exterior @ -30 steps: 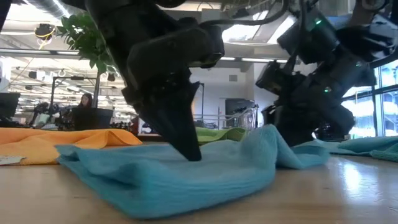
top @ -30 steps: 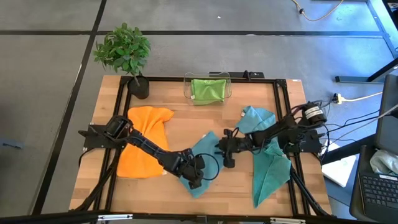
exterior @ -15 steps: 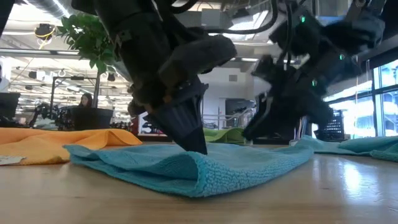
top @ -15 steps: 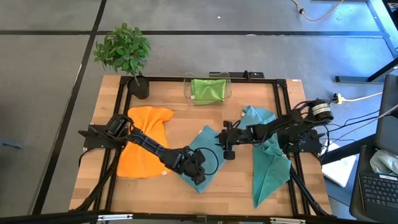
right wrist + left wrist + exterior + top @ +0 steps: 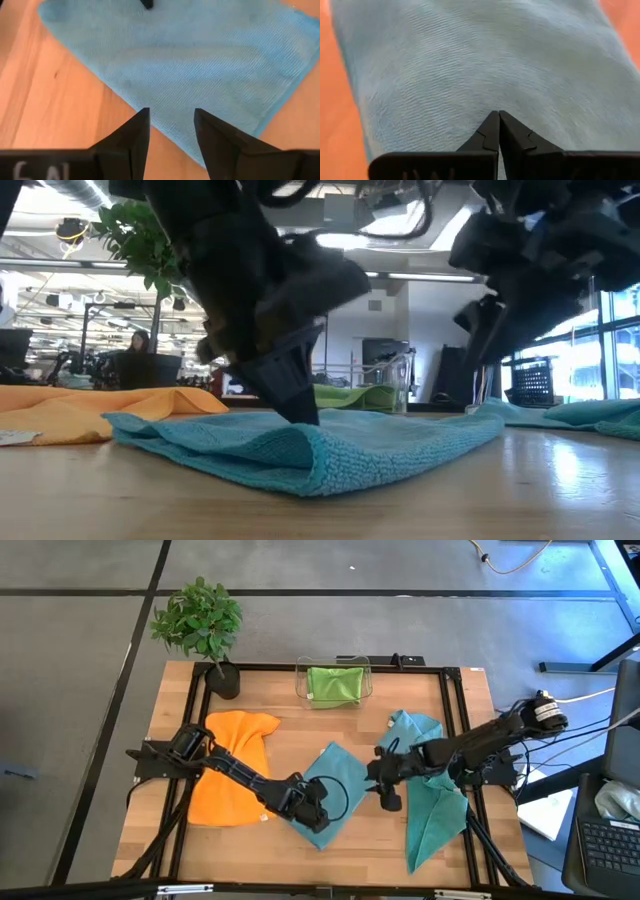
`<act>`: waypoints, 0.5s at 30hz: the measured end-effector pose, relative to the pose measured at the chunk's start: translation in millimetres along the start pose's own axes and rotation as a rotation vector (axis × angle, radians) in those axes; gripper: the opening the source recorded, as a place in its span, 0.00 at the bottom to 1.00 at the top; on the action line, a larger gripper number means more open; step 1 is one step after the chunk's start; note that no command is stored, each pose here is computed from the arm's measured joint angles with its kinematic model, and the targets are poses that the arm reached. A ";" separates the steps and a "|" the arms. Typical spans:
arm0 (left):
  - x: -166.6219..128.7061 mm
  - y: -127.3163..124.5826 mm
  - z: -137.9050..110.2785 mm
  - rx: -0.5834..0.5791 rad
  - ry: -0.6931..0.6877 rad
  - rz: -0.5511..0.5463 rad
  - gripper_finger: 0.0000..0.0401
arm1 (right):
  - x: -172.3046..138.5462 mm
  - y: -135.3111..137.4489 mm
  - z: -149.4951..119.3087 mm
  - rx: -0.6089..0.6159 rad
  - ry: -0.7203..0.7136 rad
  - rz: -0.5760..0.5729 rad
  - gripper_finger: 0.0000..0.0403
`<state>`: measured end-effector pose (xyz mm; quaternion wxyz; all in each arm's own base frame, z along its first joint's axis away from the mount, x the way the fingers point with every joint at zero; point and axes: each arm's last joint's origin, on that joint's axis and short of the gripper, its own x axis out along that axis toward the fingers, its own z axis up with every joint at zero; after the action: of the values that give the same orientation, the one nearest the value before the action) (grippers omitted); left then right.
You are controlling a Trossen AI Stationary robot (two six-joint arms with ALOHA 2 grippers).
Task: Fold microfiber towels
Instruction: Fold the top left blue microfiber towel
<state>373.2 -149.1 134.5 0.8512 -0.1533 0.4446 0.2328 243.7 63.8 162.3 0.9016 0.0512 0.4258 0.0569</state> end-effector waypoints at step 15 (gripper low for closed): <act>-10.1 -8.8 12.6 0.490 0.021 -0.097 0.02 | 23.3 16.4 -7.0 0.063 -0.069 -0.057 0.39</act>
<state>381.5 -153.2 150.4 0.8686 0.0344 0.4886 0.0753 252.0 83.7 142.5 0.9149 0.0693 0.3973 0.0160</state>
